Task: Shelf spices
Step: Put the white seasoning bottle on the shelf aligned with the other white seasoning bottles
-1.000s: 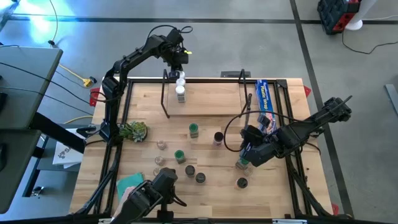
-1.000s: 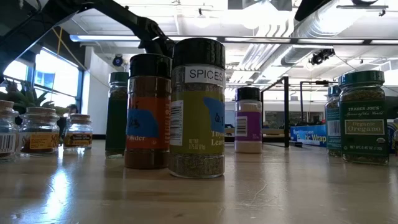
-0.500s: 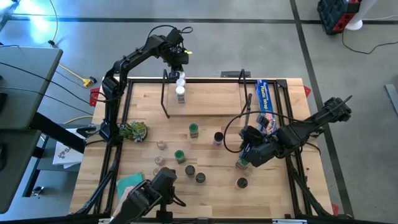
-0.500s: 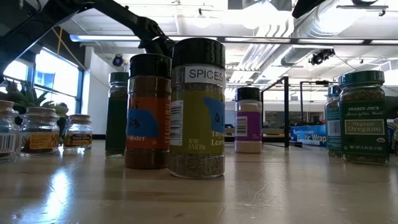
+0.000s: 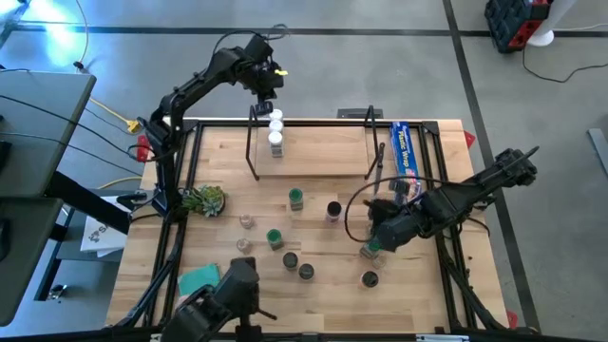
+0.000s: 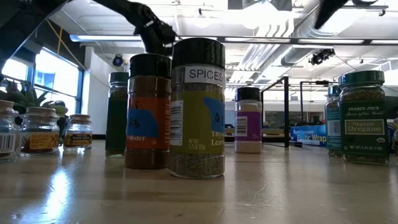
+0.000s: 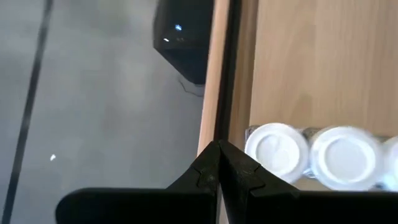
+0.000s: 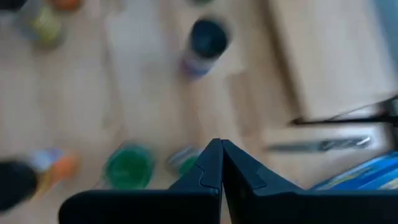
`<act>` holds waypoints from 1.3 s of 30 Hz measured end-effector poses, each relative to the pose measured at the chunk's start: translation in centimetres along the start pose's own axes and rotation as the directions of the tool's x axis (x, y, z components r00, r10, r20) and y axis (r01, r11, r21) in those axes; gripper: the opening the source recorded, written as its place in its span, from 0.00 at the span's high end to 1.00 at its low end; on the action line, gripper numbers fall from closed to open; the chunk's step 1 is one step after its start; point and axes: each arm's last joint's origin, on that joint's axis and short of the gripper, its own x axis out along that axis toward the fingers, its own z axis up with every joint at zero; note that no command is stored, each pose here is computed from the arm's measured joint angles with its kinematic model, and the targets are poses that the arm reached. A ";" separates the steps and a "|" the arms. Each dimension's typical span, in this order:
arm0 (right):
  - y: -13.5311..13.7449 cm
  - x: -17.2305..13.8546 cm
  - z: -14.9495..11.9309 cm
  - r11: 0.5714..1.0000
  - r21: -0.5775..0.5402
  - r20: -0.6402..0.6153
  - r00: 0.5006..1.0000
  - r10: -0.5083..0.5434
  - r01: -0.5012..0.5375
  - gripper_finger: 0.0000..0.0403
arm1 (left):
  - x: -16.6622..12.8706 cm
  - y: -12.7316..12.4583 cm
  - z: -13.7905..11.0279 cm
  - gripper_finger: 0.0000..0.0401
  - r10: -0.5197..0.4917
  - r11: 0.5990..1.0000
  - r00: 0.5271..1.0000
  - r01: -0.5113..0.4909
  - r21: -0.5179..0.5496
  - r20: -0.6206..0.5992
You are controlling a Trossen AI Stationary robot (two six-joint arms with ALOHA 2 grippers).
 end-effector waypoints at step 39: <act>-7.2 10.3 -5.3 0.993 -0.043 -0.331 0.939 0.092 -0.113 0.35 | -12.4 -15.3 4.9 1.00 -0.185 0.982 0.977 0.182 0.040 0.106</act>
